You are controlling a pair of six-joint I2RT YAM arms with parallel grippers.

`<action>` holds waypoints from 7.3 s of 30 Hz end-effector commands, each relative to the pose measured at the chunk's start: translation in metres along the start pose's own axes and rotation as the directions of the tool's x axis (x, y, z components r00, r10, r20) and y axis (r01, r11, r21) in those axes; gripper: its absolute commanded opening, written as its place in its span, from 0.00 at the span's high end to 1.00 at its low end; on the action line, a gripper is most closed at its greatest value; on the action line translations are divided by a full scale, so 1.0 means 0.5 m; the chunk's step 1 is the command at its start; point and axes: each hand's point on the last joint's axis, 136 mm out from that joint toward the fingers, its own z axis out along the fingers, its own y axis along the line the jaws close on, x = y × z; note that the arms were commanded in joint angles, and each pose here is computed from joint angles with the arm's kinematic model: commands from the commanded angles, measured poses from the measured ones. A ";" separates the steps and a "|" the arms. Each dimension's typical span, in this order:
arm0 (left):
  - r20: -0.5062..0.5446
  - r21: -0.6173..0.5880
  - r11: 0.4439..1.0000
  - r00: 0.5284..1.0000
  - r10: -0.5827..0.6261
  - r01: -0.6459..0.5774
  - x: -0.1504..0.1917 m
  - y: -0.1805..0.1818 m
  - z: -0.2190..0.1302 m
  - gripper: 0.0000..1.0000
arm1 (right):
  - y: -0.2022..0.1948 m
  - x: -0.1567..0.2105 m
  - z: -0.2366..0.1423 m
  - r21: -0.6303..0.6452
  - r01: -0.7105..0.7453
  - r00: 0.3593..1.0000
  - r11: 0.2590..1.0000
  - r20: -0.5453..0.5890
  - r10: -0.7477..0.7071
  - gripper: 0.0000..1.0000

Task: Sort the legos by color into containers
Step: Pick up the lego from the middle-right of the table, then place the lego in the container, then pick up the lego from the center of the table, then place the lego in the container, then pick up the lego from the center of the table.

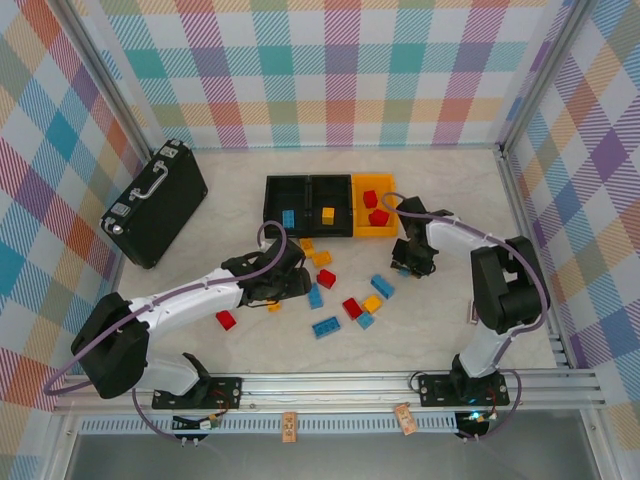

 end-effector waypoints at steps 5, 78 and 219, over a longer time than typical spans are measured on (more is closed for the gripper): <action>0.030 -0.198 0.974 0.994 -0.107 0.111 0.022 0.105 -0.003 0.42 | 0.112 -0.020 -0.122 -0.142 0.142 0.987 0.980 0.098 -0.129 0.69; 0.076 -0.060 0.936 0.937 -0.341 0.346 -0.057 0.185 -0.055 0.38 | 0.461 0.097 -0.267 -0.442 0.578 0.815 0.686 0.273 -0.511 0.47; -0.047 0.129 0.992 0.999 0.014 -0.007 -0.106 -0.093 0.037 0.41 | 0.072 0.111 -0.020 -0.135 0.340 0.940 0.931 0.001 -0.343 0.44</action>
